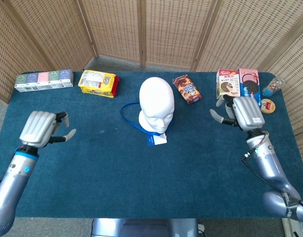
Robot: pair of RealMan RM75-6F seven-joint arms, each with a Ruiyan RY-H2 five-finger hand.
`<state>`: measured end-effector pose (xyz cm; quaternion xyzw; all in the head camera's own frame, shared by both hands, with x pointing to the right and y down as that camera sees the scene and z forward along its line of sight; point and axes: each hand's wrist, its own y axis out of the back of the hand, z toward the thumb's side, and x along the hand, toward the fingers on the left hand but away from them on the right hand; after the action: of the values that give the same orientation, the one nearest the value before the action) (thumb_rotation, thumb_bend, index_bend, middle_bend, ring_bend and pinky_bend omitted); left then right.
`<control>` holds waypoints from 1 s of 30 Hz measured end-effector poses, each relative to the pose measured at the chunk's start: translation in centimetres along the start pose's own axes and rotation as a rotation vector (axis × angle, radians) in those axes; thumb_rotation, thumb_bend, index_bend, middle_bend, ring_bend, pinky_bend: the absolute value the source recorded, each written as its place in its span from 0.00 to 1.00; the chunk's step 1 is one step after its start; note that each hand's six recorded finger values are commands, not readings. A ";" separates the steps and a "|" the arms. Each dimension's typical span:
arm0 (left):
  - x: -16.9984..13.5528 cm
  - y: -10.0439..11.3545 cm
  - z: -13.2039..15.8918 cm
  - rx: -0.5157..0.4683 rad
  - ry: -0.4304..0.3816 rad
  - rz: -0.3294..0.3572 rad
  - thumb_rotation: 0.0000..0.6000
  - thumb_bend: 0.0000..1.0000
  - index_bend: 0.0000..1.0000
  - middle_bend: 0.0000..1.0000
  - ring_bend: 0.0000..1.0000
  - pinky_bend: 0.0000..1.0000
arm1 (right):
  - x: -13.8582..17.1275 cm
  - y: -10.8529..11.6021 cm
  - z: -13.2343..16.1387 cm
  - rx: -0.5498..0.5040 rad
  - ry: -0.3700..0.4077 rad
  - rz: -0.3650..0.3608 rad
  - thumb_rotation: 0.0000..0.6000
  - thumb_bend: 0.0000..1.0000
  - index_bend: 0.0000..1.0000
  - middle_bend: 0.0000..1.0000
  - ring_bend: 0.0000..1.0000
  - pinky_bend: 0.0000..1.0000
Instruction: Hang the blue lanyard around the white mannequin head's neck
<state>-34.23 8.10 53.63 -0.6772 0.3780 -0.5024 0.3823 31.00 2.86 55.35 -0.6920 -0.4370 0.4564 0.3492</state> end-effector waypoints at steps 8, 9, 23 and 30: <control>-6.5 -1.6 -3.9 -0.033 0.092 -0.003 0.66 0.28 0.57 0.82 0.70 0.69 | 5.2 -0.9 -1.9 0.029 -0.053 -0.009 0.19 0.36 0.47 0.83 0.96 1.00; -7.2 -1.8 -4.3 -0.034 0.101 -0.003 0.66 0.28 0.57 0.82 0.69 0.68 | 5.8 -1.0 -2.1 0.033 -0.061 -0.008 0.19 0.36 0.47 0.83 0.96 1.00; -15.2 -5.0 -6.9 -0.021 0.163 0.002 0.65 0.28 0.57 0.81 0.69 0.65 | 13.0 -2.8 -4.5 0.080 -0.175 -0.011 0.20 0.38 0.48 0.83 0.96 1.00; -17.6 -6.3 -7.2 -0.053 0.201 0.000 0.65 0.28 0.57 0.81 0.69 0.65 | 15.1 -3.4 -5.7 0.087 -0.224 -0.015 0.20 0.39 0.48 0.83 0.96 1.00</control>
<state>-44.09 25.52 53.83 -0.6332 0.4277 -0.5577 0.3241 38.41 17.66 55.39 -0.6175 -0.4581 0.5468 0.3314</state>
